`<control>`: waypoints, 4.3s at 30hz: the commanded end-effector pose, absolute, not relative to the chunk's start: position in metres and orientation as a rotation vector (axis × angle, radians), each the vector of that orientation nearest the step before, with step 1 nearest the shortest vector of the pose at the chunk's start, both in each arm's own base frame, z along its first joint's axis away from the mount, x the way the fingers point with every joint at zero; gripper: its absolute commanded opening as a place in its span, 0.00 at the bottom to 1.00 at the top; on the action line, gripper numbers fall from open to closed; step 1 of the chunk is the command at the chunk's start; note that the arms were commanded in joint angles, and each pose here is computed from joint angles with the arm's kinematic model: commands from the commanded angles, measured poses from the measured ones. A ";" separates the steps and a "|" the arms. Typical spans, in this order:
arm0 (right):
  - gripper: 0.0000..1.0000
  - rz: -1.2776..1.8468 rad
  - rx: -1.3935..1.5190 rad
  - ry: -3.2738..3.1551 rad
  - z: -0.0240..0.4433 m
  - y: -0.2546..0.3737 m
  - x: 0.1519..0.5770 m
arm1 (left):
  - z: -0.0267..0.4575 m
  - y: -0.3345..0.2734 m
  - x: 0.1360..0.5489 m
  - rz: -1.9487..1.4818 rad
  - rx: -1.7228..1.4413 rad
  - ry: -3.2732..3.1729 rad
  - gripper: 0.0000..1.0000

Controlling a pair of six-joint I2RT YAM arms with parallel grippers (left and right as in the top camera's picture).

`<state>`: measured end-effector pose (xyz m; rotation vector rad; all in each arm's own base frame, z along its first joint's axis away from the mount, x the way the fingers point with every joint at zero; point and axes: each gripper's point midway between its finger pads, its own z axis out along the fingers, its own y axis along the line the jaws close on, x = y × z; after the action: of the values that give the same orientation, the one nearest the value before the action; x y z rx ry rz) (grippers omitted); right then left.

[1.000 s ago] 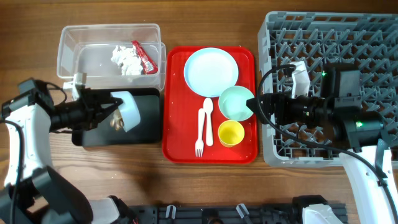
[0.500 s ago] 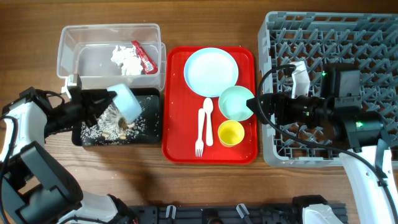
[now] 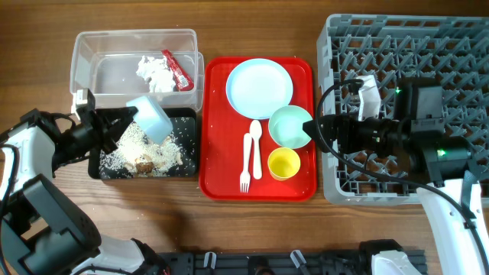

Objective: Sort waste into correct bins and load items into the dishwasher rack
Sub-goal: 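Lift the bowl over the black tray and tip out the rice, then set the empty blue bowl back on the red tray with the left gripper, then grasp the yellow cup with the left gripper and lift it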

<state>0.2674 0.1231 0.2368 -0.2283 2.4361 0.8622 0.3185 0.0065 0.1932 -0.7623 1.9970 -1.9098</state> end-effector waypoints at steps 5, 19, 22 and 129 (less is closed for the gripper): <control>1.00 0.850 -0.221 2.433 0.241 0.121 0.271 | 0.206 0.010 0.322 -2.020 -0.807 1.877 0.04; 1.00 0.850 -0.224 2.434 0.241 0.121 0.270 | 0.200 0.010 0.323 -1.978 -0.785 1.918 0.04; 1.00 0.850 -0.224 2.436 0.240 0.121 0.270 | 0.200 0.007 0.320 -2.004 -0.840 1.928 0.04; 1.00 0.759 -0.090 2.473 0.234 0.108 0.278 | 0.066 -0.301 0.249 -0.467 0.398 2.913 0.48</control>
<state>0.2732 0.1106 0.2296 -0.1036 2.4786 0.7811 0.2547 -0.3028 0.0824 0.3660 2.8742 -0.4971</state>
